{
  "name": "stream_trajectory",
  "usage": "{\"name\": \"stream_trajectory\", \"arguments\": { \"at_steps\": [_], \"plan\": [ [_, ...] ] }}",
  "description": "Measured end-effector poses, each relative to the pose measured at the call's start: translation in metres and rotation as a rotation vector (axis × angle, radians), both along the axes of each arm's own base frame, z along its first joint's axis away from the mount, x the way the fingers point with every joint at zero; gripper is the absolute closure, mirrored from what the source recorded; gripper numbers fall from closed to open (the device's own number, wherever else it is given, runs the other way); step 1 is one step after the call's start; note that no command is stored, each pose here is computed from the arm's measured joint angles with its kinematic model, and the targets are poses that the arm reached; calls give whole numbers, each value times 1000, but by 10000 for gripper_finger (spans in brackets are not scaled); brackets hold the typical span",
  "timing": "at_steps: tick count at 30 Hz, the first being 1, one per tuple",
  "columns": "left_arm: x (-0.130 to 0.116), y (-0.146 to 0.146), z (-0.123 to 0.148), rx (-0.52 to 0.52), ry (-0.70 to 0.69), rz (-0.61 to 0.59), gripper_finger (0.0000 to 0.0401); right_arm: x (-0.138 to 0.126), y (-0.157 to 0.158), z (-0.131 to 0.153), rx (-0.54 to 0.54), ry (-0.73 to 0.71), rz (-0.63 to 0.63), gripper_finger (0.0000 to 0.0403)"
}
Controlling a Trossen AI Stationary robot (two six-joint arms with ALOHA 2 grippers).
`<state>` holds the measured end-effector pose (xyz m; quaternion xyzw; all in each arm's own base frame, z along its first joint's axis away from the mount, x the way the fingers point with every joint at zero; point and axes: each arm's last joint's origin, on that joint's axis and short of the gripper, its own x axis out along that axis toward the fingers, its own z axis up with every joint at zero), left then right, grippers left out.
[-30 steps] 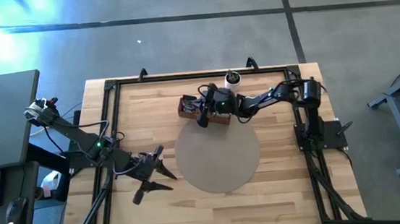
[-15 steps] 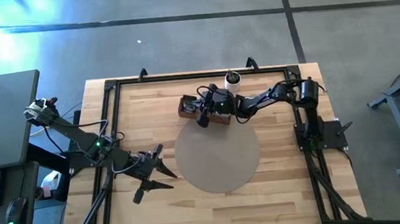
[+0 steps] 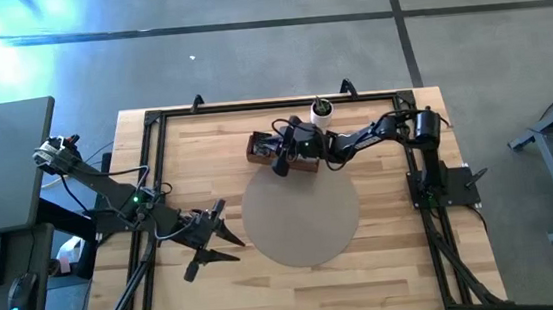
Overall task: Pick & Place Tea
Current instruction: Return to Home Position
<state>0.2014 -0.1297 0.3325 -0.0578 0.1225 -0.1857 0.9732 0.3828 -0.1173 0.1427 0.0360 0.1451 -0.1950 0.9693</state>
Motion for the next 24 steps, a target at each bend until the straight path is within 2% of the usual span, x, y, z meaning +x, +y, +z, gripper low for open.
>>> {"name": "stream_trajectory", "arguments": {
  "at_steps": [6,10,17,24],
  "plan": [
    [0,0,0,0,0,3,249,1,4,8,-11,-43,6,283],
    [1,2,-1,19,-3,75,249,0,13,28,-17,-84,28,279],
    [1,7,-6,83,24,209,249,-17,43,88,-50,-115,104,279],
    [1,8,-7,98,36,226,249,-56,80,147,-38,-99,192,279]
  ]
}}
